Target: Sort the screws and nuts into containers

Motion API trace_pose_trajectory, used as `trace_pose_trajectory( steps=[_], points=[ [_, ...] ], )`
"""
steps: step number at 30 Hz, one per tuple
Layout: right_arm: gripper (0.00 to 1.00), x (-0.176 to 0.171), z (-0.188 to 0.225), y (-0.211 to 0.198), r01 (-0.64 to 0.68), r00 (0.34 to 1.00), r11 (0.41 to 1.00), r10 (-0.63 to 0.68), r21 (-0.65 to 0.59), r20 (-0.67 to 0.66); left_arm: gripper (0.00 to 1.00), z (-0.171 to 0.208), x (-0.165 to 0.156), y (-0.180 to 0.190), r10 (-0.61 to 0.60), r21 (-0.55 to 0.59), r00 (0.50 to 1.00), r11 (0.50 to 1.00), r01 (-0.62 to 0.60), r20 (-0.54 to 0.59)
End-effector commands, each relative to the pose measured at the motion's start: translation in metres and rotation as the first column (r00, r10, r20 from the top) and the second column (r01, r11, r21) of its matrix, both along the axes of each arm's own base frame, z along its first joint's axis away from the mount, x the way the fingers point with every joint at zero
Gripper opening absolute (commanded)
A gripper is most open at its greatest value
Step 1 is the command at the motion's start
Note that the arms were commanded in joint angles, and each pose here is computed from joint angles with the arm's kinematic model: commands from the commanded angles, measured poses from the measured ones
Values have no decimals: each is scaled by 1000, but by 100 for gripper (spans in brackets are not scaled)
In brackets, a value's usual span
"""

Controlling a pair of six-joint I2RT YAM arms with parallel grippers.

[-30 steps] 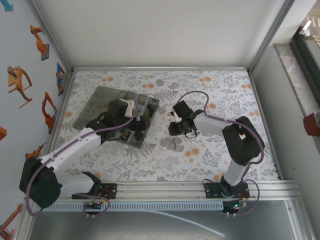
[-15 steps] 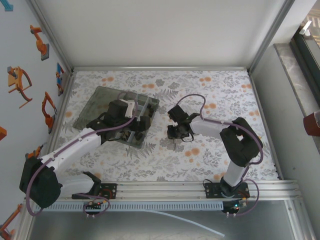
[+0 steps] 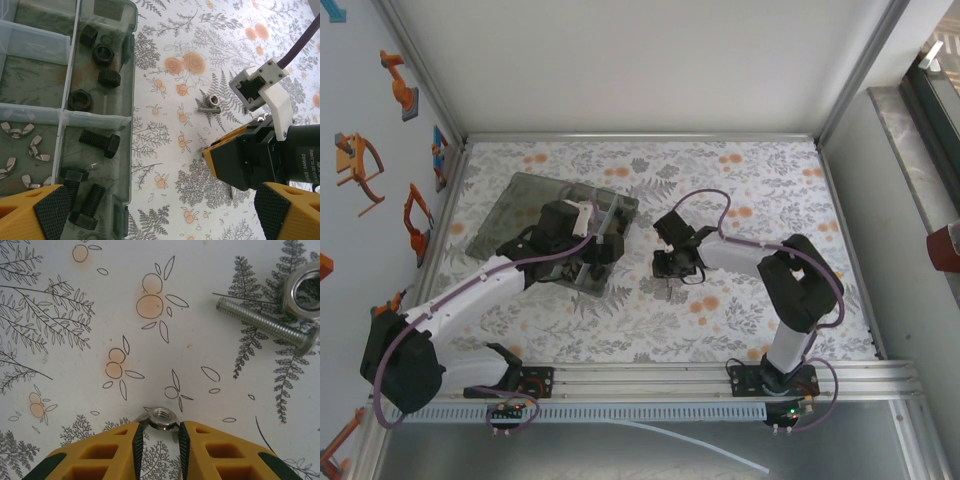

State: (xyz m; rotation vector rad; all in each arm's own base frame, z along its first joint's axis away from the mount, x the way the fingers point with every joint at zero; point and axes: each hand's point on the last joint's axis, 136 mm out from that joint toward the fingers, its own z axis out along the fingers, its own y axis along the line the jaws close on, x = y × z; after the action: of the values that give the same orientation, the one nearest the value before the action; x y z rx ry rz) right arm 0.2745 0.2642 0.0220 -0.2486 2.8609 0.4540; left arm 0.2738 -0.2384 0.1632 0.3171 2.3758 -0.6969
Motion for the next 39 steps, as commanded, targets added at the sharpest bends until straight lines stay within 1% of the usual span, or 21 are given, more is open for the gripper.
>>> trace_pose_trajectory(
  steps=[1, 7, 16, 17, 20, 22, 24, 26, 27, 30, 32, 35, 39],
  points=[
    [25, 2, -4, 1, -14, 1000, 999, 14, -37, 0, 97, 1, -2, -3, -8, -14, 1000, 1000, 8, -4],
    [25, 5, 9, -8, -41, 998, 996, 45, -76, 46, 97, 0, 0, -6, -13, -19, 1000, 1000, 13, -5],
    [28, 20, 35, 1, -147, 977, 985, 159, -89, 141, 97, 2, 2, -12, -26, -28, 1000, 999, 26, -7],
    [30, 22, 36, 2, -164, 973, 982, 177, -94, 151, 97, 1, 2, -12, -26, -27, 1000, 999, 26, -8],
    [34, 23, 36, 10, -261, 948, 961, 273, -95, 162, 97, 0, 2, -11, -24, -26, 1000, 999, 24, -11],
    [34, 20, 36, 18, -350, 919, 934, 358, -77, 166, 97, 1, 1, -11, -27, -25, 1000, 999, 27, -9],
    [34, 15, 37, 18, -428, 882, 900, 436, -84, 177, 97, 3, 1, -10, -22, -24, 1000, 999, 22, -6],
    [35, 13, 37, 13, -473, 852, 873, 488, -120, 188, 97, 4, 0, -8, -19, -21, 1000, 1000, 19, -2],
    [35, 10, 38, 11, -503, 836, 856, 516, -116, 187, 97, 4, 0, -7, -15, -22, 1000, 1000, 15, -1],
    [35, 6, 36, 8, -556, 804, 823, 568, -116, 177, 97, 4, -1, -8, -22, -26, 1000, 999, 22, -1],
    [35, 9, 32, 4, -561, 796, 815, 580, -145, 176, 97, 4, -2, -12, -37, -37, 999, 999, 37, -2],
    [35, 9, 27, 4, -584, 781, 798, 602, -150, 166, 97, 9, -5, -18, -72, -61, 997, 996, 73, 7],
    [36, 2, 20, 8, -627, 755, 770, 639, -120, 147, 97, 19, -11, -28, -130, -87, 991, 987, 133, 36]
  ],
)
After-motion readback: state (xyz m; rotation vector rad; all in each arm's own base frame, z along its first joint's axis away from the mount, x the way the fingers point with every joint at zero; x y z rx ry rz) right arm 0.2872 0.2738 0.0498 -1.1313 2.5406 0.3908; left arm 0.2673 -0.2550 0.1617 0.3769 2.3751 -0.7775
